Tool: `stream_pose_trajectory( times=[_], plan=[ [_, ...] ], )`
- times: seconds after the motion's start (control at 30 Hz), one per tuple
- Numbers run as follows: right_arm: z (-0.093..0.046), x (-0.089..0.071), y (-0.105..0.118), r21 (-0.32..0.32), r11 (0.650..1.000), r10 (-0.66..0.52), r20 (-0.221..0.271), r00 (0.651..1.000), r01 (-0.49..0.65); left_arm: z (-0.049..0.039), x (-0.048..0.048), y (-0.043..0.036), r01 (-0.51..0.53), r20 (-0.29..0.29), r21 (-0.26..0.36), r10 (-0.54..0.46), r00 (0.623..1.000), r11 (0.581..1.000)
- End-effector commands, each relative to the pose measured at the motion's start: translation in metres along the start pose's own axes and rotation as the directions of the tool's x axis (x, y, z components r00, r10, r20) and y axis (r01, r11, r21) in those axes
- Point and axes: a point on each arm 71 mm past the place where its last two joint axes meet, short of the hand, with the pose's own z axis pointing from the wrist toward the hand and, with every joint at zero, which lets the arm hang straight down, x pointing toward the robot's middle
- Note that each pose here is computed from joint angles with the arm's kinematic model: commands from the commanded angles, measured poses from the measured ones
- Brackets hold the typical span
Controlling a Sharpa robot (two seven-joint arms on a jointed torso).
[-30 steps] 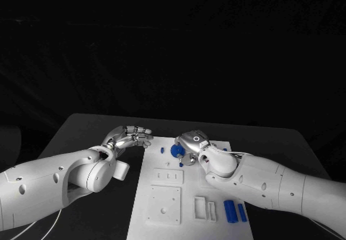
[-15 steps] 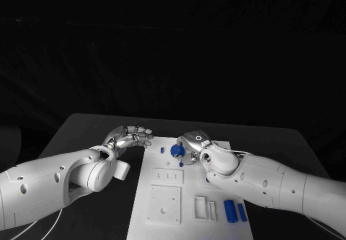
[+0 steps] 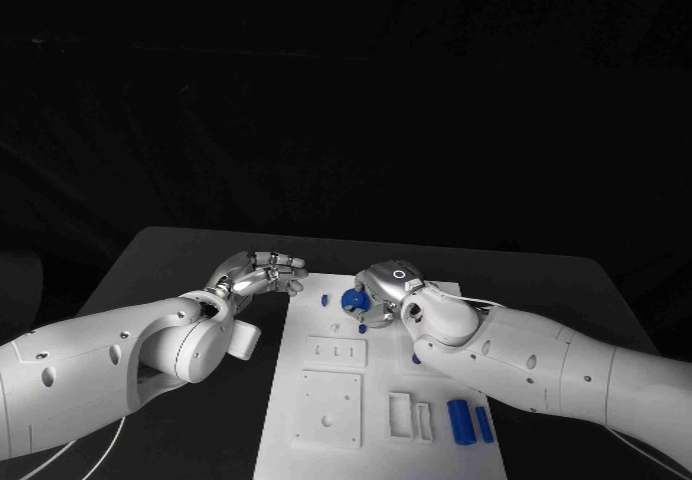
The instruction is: Assemble the parts on the task board
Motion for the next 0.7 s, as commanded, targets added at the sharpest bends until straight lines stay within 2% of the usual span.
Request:
stream_pose_trajectory(
  times=[0.03, 0.7],
  plan=[
    [-0.0029, 0.0104, -0.0045, 0.012, 1.0, 0.008, -0.079, 0.997, -0.007, 0.0003, 0.0019, -0.0015, 0.007, -0.016, 0.006, -0.007, 1.0, 1.0],
    [-0.0121, 0.0092, -0.0145, 0.023, 1.0, 0.014, -0.085, 0.996, -0.012, -0.0009, 0.0001, -0.0015, 0.006, -0.01, 0.007, -0.006, 1.0, 1.0]
  ],
)
